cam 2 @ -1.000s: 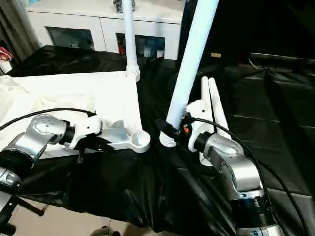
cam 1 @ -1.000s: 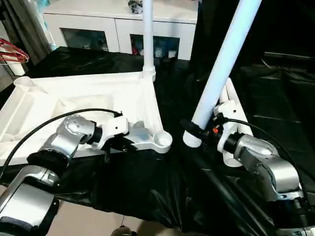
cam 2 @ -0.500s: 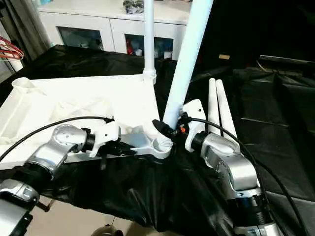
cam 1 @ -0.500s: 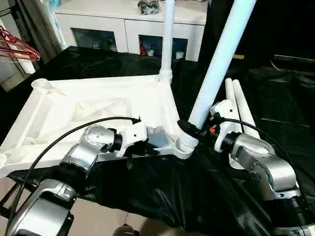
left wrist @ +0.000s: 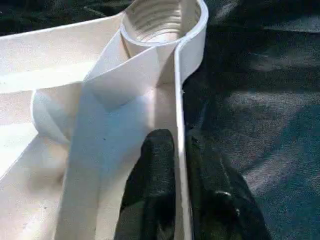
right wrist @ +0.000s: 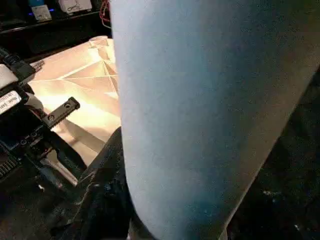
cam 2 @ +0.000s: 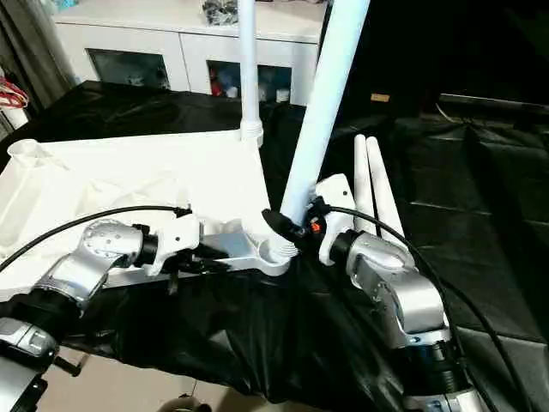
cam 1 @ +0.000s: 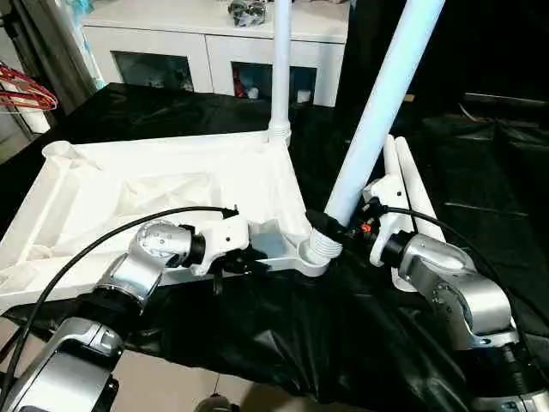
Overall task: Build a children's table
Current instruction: Insert table leg to table base
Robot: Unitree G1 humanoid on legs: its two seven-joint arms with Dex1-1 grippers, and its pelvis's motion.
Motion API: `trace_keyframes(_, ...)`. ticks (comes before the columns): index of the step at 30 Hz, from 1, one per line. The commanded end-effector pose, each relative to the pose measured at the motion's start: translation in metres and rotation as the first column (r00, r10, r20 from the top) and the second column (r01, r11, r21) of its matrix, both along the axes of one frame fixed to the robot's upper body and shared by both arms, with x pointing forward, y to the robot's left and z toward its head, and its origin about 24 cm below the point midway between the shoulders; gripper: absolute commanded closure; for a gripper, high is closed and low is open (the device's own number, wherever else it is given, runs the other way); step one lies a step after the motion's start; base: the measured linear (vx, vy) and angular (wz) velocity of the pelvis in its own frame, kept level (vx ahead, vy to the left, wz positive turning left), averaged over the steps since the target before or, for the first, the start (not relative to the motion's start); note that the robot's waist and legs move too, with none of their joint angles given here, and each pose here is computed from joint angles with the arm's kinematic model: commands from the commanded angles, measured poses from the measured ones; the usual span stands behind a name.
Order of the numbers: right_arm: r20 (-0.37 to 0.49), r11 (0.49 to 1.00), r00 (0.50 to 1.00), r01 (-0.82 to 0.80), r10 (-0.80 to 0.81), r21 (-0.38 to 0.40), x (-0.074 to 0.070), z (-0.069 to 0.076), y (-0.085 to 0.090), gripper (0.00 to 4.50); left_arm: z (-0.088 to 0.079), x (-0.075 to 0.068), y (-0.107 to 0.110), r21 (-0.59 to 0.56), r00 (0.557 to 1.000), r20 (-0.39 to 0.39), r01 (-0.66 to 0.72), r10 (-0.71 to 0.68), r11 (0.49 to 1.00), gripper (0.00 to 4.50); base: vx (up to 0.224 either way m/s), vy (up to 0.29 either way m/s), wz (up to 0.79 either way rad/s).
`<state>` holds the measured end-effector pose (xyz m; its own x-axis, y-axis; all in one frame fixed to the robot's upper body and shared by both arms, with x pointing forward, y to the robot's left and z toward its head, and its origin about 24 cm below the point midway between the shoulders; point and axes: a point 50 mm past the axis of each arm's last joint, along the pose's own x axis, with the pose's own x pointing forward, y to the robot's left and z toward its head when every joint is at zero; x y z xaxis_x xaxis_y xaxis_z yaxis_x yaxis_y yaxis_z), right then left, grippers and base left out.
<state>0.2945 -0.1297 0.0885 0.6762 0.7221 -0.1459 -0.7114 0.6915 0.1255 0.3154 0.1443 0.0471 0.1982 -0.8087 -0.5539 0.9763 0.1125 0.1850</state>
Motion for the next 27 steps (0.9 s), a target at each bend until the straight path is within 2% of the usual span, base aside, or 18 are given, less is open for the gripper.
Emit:
trace_keyframes(1, 0.034, 1.000, 0.999, 0.000, 0.000, -0.002, 0.005, 0.008, 0.002, 2.60, -0.010, -0.005, 0.008, 0.032, 0.998, -0.056, -0.019, 0.021, 0.999, 4.23, 0.000, 0.000, 0.00)
trace_keyframes(5, 0.035, 1.000, 0.999, -0.007, 0.007, -0.015, 0.007, 0.007, 0.005, 2.60, -0.009, -0.005, 0.007, 0.002, 0.997, -0.072, -0.023, 0.024, 1.000, 4.50, 0.000, 0.000, 0.00)
trace_keyframes(9, 0.025, 0.999, 0.999, -0.020, 0.021, -0.039, 0.009, 0.004, 0.008, 2.60, -0.008, -0.005, 0.005, -0.020, 0.997, -0.071, -0.028, 0.026, 0.999, 4.50, 0.000, 0.000, 0.00)
trace_keyframes(11, -0.001, 0.995, 0.998, -0.059, 0.059, -0.079, 0.009, -0.002, 0.014, 2.60, -0.008, -0.007, 0.005, -0.049, 0.996, -0.085, -0.041, 0.036, 0.998, 4.50, 0.000, 0.000, 0.00)
trace_keyframes(15, -0.007, 0.995, 0.998, -0.067, 0.066, -0.079, 0.008, -0.003, 0.015, 2.60, -0.008, -0.007, 0.006, -0.057, 0.995, -0.091, -0.055, 0.050, 0.997, 4.50, 0.000, 0.000, 0.00)
trace_keyframes(20, -0.013, 0.994, 0.998, -0.068, 0.068, -0.081, 0.009, -0.006, 0.016, 2.60, -0.008, -0.006, 0.006, -0.069, 0.996, -0.042, -0.088, 0.085, 0.994, 4.50, 0.000, 0.000, 0.00)
trace_keyframes(21, -0.012, 0.994, 0.998, -0.068, 0.068, -0.081, 0.010, -0.006, 0.017, 2.60, -0.008, -0.006, 0.005, -0.076, 0.995, -0.047, -0.093, 0.089, 0.993, 4.03, 0.000, 0.000, 0.00)
trace_keyframes(24, -0.010, 0.994, 0.998, -0.069, 0.069, -0.080, 0.011, -0.006, 0.018, 2.60, -0.009, -0.008, 0.005, -0.070, 0.994, -0.071, -0.089, 0.084, 0.994, 3.92, 0.000, 0.000, 0.00)
trace_keyframes(25, -0.010, 0.994, 0.998, -0.070, 0.069, -0.079, 0.011, -0.006, 0.019, 2.60, -0.009, -0.008, 0.006, -0.067, 0.994, -0.075, -0.088, 0.083, 0.994, 3.75, 0.000, 0.000, 0.00)
trace_keyframes(26, -0.010, 0.994, 0.997, -0.071, 0.070, -0.078, 0.012, -0.006, 0.019, 2.60, -0.009, -0.008, 0.007, -0.055, 0.995, -0.054, -0.092, 0.089, 0.994, 3.75, 0.000, 0.000, 0.00)
trace_keyframes(27, -0.010, 0.994, 0.997, -0.071, 0.070, -0.078, 0.012, -0.006, 0.019, 2.60, -0.010, -0.008, 0.007, -0.054, 0.995, -0.053, -0.092, 0.089, 0.994, 3.49, 0.000, 0.000, 0.00)
